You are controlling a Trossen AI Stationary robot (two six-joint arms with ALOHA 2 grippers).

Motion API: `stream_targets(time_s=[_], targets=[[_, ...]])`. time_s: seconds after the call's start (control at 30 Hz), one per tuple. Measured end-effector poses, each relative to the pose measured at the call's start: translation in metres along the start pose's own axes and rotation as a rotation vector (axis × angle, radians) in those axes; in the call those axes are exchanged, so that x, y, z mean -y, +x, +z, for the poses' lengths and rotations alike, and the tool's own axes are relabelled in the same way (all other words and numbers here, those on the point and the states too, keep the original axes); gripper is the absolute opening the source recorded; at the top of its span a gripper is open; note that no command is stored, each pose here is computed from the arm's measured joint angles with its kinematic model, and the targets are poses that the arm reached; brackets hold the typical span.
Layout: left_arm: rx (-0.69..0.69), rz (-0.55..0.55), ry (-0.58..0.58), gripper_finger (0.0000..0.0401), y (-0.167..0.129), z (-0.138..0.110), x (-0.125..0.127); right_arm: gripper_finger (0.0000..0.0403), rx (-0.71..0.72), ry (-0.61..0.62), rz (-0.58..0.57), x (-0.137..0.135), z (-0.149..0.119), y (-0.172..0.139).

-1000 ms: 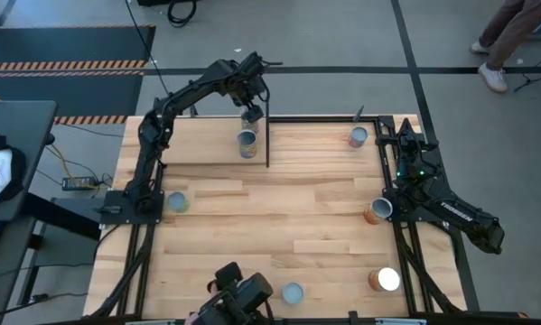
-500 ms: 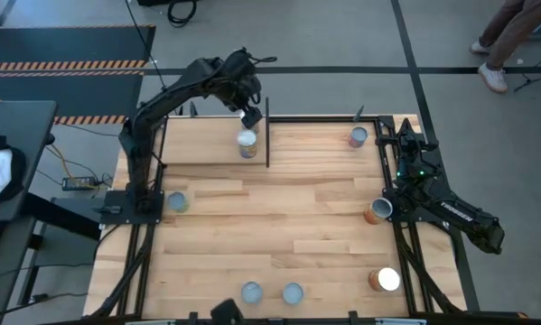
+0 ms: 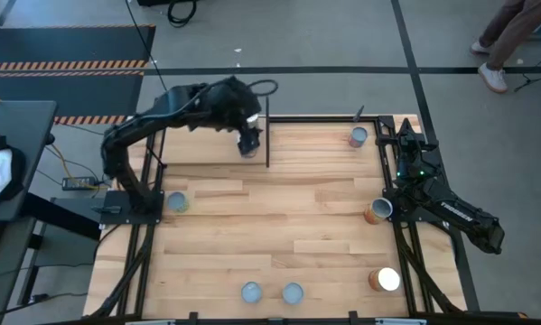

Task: Pick and place cans onto a shelf
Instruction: Put the top can of corn on the shelf

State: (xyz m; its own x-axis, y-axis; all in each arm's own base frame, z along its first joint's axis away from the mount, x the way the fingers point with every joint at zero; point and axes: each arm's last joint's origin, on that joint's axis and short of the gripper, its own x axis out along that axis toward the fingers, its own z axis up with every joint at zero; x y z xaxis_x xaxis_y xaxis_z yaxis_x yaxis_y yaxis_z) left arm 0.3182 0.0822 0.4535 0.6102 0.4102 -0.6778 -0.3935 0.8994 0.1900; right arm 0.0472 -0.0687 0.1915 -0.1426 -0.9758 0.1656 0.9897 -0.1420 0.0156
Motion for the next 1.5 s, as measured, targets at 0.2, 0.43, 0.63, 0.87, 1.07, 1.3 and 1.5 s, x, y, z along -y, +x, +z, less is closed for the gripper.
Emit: stream_targets(time_s=[0.2,0.43,0.63,0.87,1.07,1.3,1.5], targets=[[0.114,-0.041,0.048,0.0264,-0.047,-0.003,0.007,0.0016,0.0,0.0,-0.001,0.0,0.0,0.0],[0.145,-0.083,0.049,0.0226,-0.11,-0.029,-0.001,0.0016,0.002,0.001,0.005,0.0,0.0,0.0],[0.142,-0.121,0.006,0.021,-0.145,-0.051,-0.006,0.0016,0.034,0.437,0.053,0.0,0.005,0.0],[0.13,-0.098,-0.059,0.0206,-0.163,-0.065,-0.007,0.0016,0.011,0.949,0.155,-0.003,0.007,0.0],[0.141,-0.027,-0.044,0.0206,-0.164,-0.066,-0.006,0.0005,-0.301,0.867,0.48,-0.017,0.03,-0.001],[0.177,0.044,0.017,0.0206,-0.163,-0.061,-0.007,0.0002,-0.745,0.532,0.718,-0.056,0.082,-0.003],[0.086,-0.006,0.062,0.0206,-0.163,-0.071,-0.003,0.0006,-1.21,-0.075,0.803,-0.084,0.111,-0.025]])
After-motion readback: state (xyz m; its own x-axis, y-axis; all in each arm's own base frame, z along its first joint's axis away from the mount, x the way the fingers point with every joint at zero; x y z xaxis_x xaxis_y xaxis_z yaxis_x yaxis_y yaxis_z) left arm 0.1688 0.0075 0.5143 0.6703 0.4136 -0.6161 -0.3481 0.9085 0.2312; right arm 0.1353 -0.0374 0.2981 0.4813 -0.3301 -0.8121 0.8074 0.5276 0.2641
